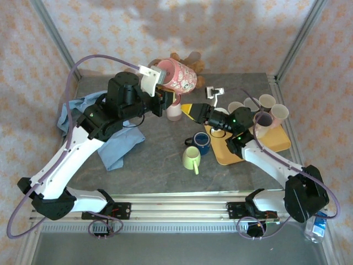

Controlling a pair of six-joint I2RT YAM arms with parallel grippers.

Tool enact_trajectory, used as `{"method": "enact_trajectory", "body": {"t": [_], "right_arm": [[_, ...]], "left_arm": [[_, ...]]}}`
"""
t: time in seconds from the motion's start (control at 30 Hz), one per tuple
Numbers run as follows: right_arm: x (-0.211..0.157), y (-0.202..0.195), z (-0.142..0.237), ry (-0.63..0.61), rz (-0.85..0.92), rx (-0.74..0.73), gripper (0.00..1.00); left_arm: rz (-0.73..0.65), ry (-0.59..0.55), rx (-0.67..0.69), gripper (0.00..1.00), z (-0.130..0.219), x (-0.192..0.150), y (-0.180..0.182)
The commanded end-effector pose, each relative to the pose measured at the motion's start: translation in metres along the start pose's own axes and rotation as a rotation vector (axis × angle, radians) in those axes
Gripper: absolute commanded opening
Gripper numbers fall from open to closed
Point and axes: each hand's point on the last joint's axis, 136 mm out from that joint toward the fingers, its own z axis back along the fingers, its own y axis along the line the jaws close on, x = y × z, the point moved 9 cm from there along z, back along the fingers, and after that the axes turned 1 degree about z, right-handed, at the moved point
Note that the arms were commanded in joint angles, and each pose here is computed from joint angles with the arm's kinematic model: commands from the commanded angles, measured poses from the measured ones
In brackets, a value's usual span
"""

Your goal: Turn the mug right side up

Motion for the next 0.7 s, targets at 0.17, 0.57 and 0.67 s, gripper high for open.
{"method": "enact_trajectory", "body": {"t": [0.17, 0.57, 0.67], "right_arm": [[0.013, 0.025, -0.012, -0.129, 0.012, 0.124, 0.54], [0.021, 0.02, -0.037, -0.216, -0.141, 0.29, 0.49], [0.023, 0.023, -0.042, -0.219, -0.145, 0.304, 0.44]], "left_arm": [[0.067, -0.232, -0.095, 0.0, 0.024, 0.039, -0.012], [0.113, -0.268, -0.115, 0.0, 0.024, 0.033, -0.011], [0.117, -0.271, -0.112, 0.0, 0.024, 0.03, -0.009]]}}
